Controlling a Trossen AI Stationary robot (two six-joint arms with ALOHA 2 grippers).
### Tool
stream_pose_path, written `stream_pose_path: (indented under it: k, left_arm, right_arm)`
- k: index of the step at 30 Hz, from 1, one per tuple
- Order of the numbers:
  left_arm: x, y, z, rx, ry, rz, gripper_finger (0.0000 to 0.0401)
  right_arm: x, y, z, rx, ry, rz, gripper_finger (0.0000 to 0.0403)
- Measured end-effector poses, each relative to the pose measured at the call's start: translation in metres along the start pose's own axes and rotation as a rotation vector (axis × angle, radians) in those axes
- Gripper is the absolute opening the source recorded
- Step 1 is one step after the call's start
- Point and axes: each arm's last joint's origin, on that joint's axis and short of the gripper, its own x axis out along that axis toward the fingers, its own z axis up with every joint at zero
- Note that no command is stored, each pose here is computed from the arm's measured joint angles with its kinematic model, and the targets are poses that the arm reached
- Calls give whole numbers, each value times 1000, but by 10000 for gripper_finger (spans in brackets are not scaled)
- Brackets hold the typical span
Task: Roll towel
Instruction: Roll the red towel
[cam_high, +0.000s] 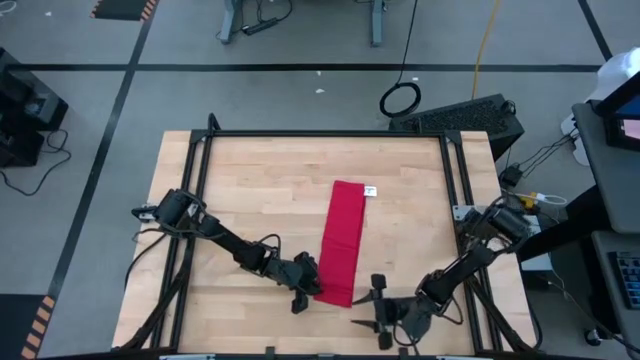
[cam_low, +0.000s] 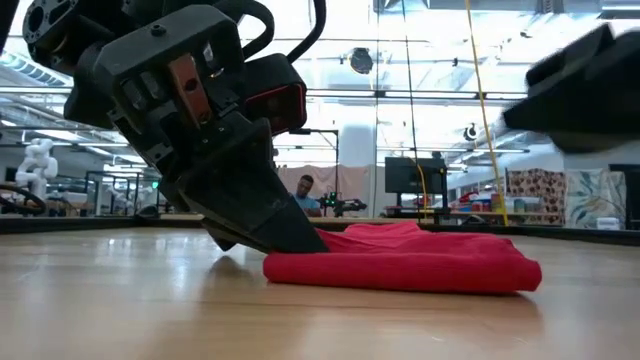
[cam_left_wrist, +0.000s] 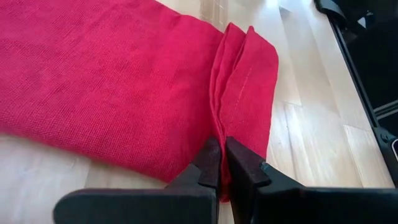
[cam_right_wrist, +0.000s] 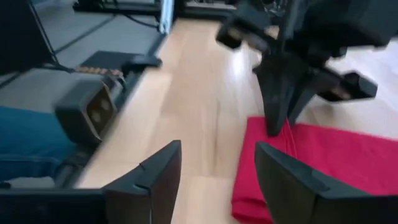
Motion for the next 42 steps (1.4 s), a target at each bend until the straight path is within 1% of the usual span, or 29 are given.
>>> stream_pose_path:
  k: [5, 8, 12, 16, 20, 25, 27, 29, 32, 34, 38, 40, 42]
  left_arm:
    - [0, 0, 0, -2, -3, 2, 15]
    - [0, 0, 0, -2, -5, 6, 15]
    - [0, 0, 0, -5, -2, 9, 15]
    - [0, 0, 0, -5, 0, 10, 15]
    - [0, 0, 0, -1, -2, 12, 15]
    - [0, 1, 1, -6, -50, 80, 19]
    - [0, 1, 0, -3, -49, 82, 34]
    - [0, 1, -1, 1, -44, 83, 59]
    - [-1, 0, 0, 5, -25, 70, 107]
    - [-6, -2, 1, 10, 2, 81, 140]
    - [-24, -6, 7, 93, 72, 120, 193]
    - [-36, -14, 12, 146, 75, 113, 206]
    - [-45, -25, 13, 219, 78, 92, 211]
  right_arm:
    - [18, 0, -17, -24, 29, -35, 194]
    - [30, 2, -24, -55, 31, -88, 194]
    - [39, 6, -28, -96, 45, -147, 194]
    - [43, 6, -32, -101, 82, -201, 194]
    - [45, 4, -34, -52, 119, -220, 194]
    - [46, -1, -36, 48, 167, -227, 194]
    - [46, -1, -37, 67, 171, -232, 194]
    - [46, -2, -37, 76, 171, -234, 192]
    - [46, -2, -37, 77, 175, -235, 176]
    - [46, -2, -38, 79, 180, -231, 160]
    - [46, -3, -38, 83, 184, -227, 125]
    - [46, -3, -38, 85, 185, -227, 110]
    - [46, -2, -38, 92, 186, -225, 97]
